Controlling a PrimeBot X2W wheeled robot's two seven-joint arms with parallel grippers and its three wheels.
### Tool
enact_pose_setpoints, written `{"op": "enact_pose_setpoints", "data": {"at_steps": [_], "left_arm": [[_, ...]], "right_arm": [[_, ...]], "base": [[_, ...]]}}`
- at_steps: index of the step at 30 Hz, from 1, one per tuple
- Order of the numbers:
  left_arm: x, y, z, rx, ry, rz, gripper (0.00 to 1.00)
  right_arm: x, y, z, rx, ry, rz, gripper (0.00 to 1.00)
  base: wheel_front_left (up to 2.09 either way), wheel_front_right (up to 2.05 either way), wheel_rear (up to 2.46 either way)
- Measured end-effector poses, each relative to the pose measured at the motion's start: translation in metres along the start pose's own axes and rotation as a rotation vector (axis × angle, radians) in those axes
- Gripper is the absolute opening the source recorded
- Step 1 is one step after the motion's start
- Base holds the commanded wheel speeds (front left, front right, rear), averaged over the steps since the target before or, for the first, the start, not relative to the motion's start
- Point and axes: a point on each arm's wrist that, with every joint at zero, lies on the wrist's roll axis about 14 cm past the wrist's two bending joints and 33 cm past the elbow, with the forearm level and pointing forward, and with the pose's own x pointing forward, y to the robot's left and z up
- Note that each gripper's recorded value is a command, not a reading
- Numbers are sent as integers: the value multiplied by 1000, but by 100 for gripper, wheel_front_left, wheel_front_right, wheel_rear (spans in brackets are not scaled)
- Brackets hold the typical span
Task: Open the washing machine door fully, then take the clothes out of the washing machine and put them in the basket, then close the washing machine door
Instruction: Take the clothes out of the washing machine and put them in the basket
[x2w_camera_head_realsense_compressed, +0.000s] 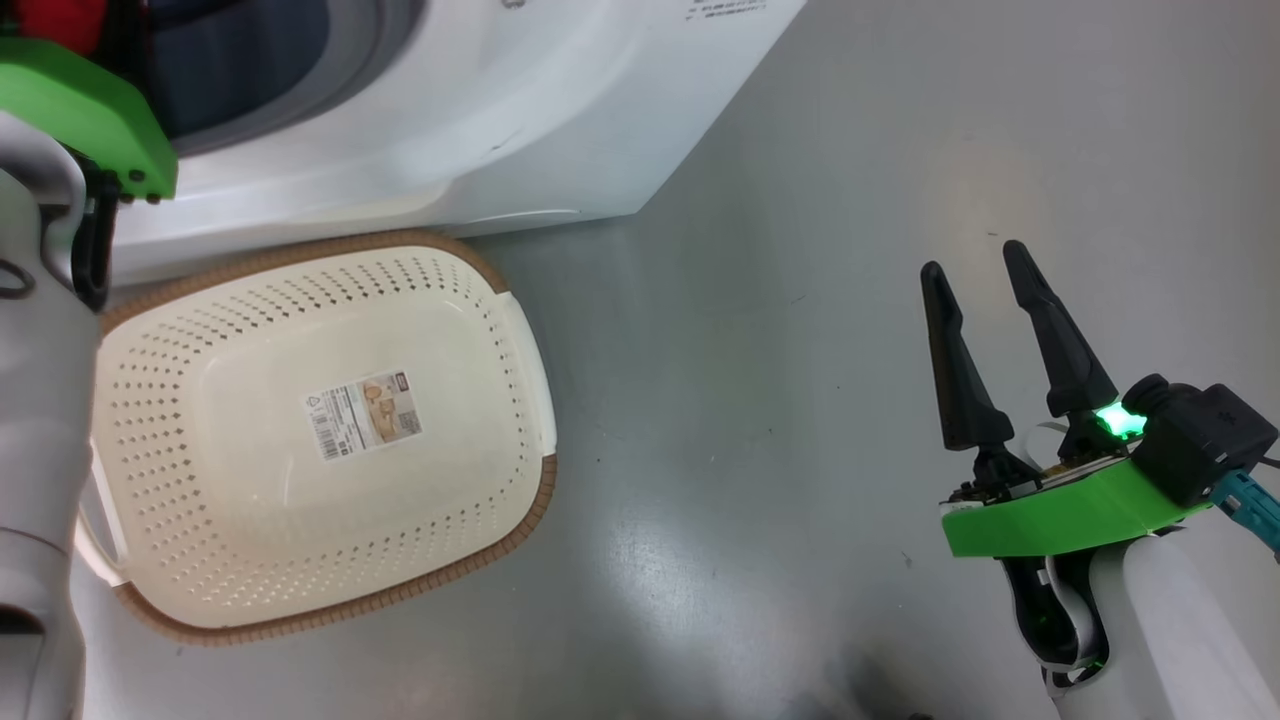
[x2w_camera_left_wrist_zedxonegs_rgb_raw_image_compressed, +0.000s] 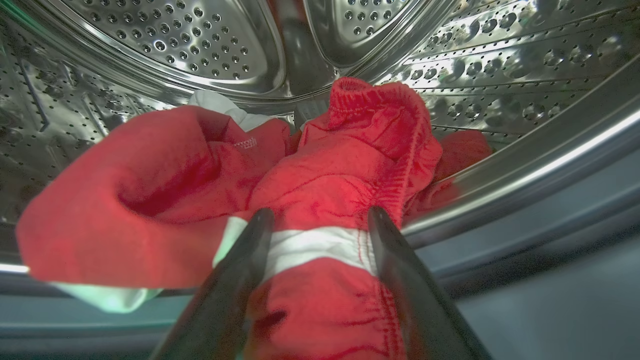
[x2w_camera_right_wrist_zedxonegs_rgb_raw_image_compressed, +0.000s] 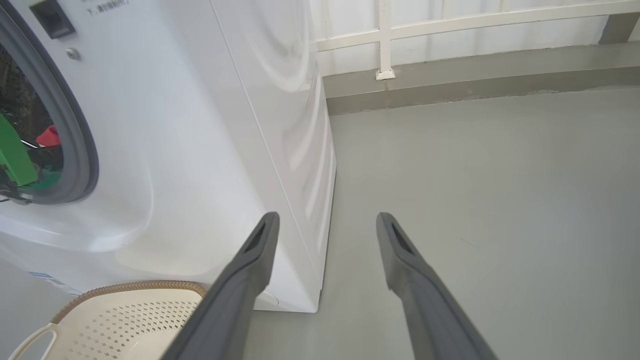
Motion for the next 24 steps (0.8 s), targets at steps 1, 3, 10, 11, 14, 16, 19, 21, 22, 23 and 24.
{"op": "enact_pose_setpoints", "data": {"at_steps": [1,3,10,11,14,16,19,21,22,23,24], "left_arm": [[-1,0,-1,2,5,1,70],[-1,1,-1,9,12,0,44],[-5,3,-3,16,37,5,0],[-5,3,-3,16,39,6,0],[-8,4,-4,16,45,10,0],[-8,4,-2,15,41,9,0],[-10,4,0,19,39,8,0],[-11,4,2,18,37,8,0],[-11,4,3,13,34,9,0],[-12,4,4,9,29,9,0],[-12,3,6,1,24,5,0]], "right_arm": [[0,1,0,0,-1,2,100],[0,2,1,1,-2,5,100],[-1,6,3,4,-7,17,100],[-1,7,4,4,-8,19,100],[-1,8,6,5,-13,22,100],[-1,9,7,5,-16,24,100],[-1,10,8,7,-19,28,100],[0,11,9,7,-22,30,100],[0,12,9,8,-23,32,100],[0,12,10,9,-24,33,100],[0,13,10,9,-26,35,100]], "base": [[0,0,0],[0,0,0],[0,0,0],[0,0,0],[0,0,0],[0,0,0],[0,0,0],[0,0,0],[0,0,0],[0,0,0],[0,0,0]]}}
